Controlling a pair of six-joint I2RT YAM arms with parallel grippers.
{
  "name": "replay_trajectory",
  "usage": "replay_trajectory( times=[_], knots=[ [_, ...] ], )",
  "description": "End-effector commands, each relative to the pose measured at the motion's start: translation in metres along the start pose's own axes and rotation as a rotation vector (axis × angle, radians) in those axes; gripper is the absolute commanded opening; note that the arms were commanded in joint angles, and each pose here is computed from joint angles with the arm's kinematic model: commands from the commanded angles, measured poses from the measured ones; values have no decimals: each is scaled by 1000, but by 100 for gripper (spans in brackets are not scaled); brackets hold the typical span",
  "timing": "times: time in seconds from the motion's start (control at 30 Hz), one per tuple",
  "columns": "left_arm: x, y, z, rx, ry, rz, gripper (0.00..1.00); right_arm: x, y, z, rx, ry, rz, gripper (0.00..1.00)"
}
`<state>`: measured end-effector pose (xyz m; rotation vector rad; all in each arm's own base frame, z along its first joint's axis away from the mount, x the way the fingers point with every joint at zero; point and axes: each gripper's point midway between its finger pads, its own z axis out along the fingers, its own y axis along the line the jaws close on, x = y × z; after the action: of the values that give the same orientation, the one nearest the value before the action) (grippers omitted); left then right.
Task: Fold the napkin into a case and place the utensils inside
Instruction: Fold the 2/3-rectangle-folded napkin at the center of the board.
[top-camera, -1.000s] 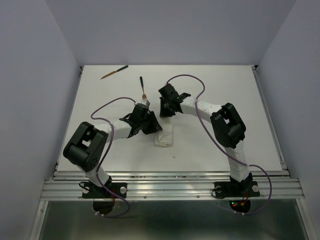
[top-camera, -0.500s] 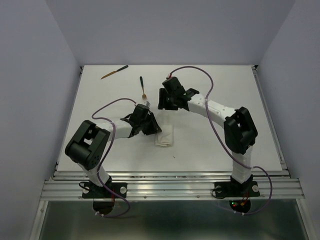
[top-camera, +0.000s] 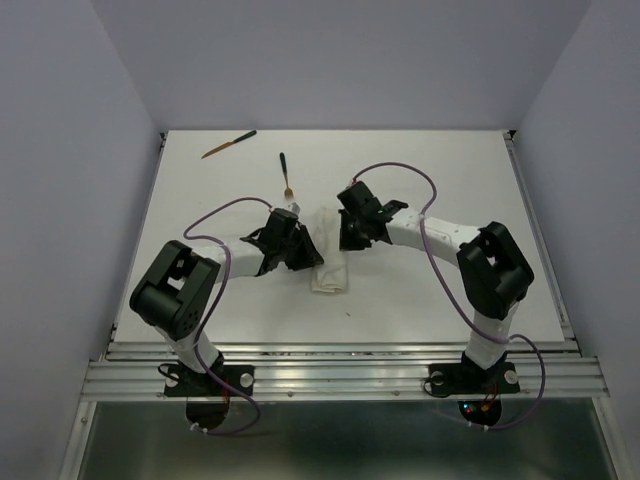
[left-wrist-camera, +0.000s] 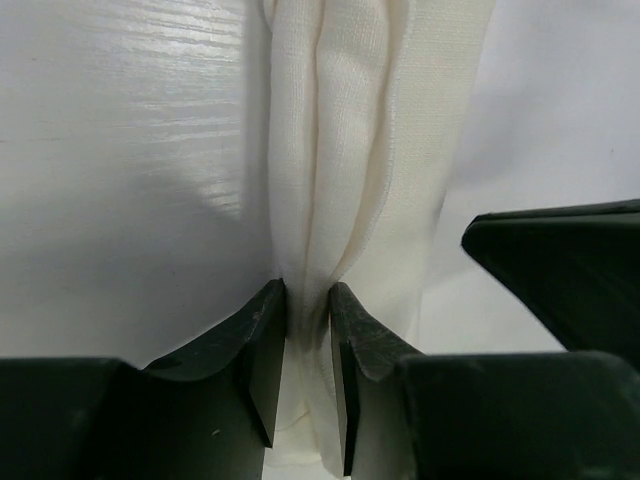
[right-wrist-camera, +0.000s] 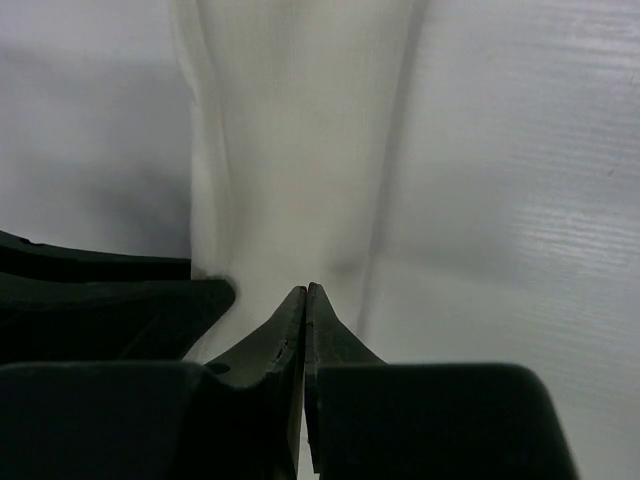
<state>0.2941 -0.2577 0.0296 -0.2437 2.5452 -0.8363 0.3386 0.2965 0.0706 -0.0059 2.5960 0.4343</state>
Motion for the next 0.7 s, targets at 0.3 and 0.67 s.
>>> replay_trajectory(
  times=[0.3, 0.67],
  knots=[
    [-4, -16, -11, 78, -27, -21, 33, 36, 57, -9, -218, 64, -16, 3],
    [-3, -16, -11, 81, -24, -27, 33, 67, 42, 21, -150, 139, -25, 4]
  ],
)
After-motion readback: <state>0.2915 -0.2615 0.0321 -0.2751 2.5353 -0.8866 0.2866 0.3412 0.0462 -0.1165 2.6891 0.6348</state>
